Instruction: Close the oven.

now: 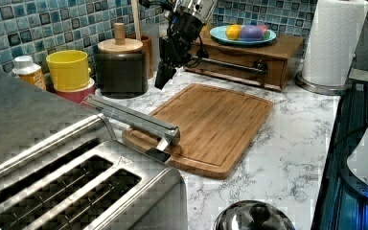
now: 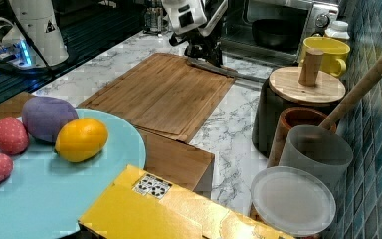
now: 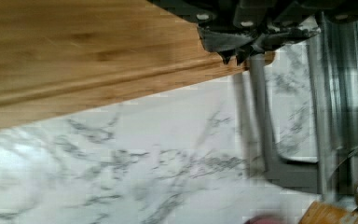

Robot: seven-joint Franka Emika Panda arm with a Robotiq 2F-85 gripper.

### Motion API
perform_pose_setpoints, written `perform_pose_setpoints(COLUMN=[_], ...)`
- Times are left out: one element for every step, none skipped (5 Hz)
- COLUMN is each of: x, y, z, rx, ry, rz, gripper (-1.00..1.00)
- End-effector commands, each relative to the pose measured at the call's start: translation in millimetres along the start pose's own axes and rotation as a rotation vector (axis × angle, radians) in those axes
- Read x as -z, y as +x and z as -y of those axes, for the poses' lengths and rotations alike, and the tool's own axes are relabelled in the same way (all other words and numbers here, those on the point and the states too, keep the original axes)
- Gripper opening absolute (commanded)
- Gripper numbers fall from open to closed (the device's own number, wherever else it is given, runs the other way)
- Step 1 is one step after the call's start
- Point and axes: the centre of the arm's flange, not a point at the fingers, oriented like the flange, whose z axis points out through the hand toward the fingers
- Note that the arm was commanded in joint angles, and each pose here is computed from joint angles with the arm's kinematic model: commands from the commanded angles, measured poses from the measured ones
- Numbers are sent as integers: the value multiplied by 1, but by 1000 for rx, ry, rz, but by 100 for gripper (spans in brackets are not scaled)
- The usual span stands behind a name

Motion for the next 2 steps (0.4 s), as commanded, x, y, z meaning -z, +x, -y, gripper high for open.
perform_pose_setpoints(x=[-58, -69], y=[3, 12], z=[79, 85], rx=[206, 194], ry=[144, 152], rz=[45, 51], gripper=[-100, -100])
